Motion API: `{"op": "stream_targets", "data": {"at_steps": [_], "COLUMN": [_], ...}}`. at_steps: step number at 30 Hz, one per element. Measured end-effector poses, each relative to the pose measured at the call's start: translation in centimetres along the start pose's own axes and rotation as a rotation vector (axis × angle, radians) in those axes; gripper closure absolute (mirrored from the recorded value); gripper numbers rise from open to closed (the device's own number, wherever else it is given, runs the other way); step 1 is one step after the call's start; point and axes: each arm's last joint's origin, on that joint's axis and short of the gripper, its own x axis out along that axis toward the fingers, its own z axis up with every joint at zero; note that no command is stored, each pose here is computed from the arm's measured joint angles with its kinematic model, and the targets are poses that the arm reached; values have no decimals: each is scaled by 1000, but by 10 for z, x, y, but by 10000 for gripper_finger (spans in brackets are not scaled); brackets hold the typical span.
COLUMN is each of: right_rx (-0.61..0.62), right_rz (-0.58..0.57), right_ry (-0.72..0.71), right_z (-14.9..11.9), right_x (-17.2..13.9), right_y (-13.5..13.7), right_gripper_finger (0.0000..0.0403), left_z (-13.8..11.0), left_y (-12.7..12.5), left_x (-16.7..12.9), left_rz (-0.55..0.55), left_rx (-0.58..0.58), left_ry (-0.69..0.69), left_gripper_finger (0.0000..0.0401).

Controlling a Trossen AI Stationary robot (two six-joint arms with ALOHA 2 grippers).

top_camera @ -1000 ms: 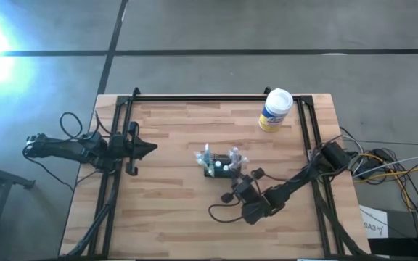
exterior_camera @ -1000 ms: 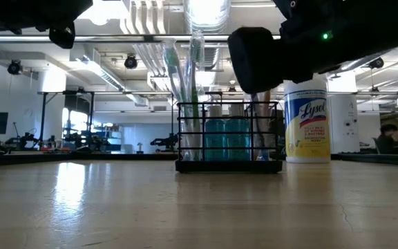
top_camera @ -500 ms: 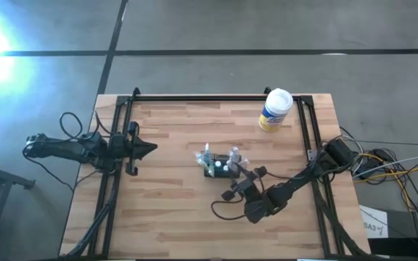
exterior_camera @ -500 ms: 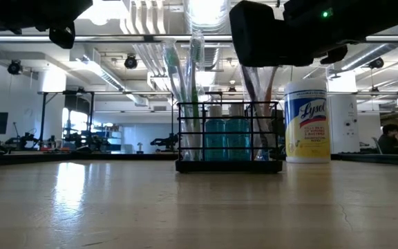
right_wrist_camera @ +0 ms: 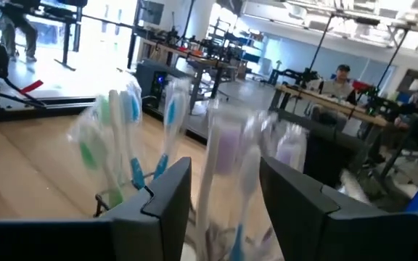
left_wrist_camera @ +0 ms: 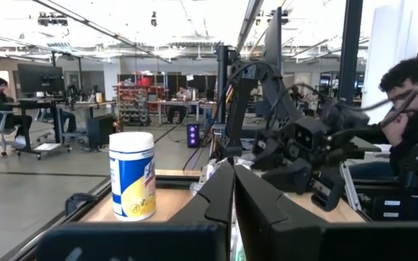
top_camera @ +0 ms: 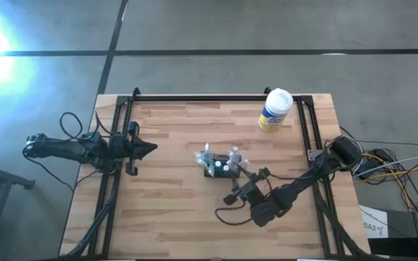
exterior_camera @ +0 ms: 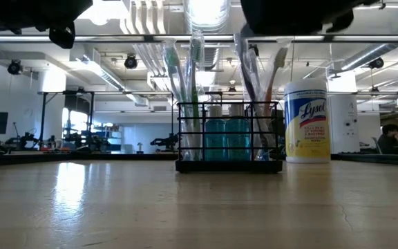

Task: Pick & Place toothbrushing station
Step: Put the purple toothbrush into the black mesh organizer

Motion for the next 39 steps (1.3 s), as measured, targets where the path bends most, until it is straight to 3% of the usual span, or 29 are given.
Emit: {"op": "stream_targets", "data": {"at_steps": [4,7,13,16,19,21,25,39], "right_rx": [-82,-208,-269,-215,-47,3,-9,-2], "right_rz": [11,54,293,455,536,498,480,448], "right_ry": [-2,-11,-110,-104,17,72,131,215], "right_z": [28,52,110,119,118,108,81,60], "right_x": [-3,-4,-4,5,25,37,50,55], "right_y": [-1,-1,-16,-32,-55,-62,-59,-53], "right_gripper_finger": [252,274,375,389,394,394,394,394], "left_z": [0,0,0,1,1,0,0,-1], "left_y": [0,0,0,0,0,0,0,0], "left_x": [0,0,0,0,0,0,0,0], "left_rz": [0,0,0,0,1,0,0,-1], "left_rx": [-1,0,0,6,11,15,17,31], "left_ry": [-3,-4,-5,-7,-6,-4,3,9], "left_gripper_finger": [386,392,392,386,383,385,393,383]}}
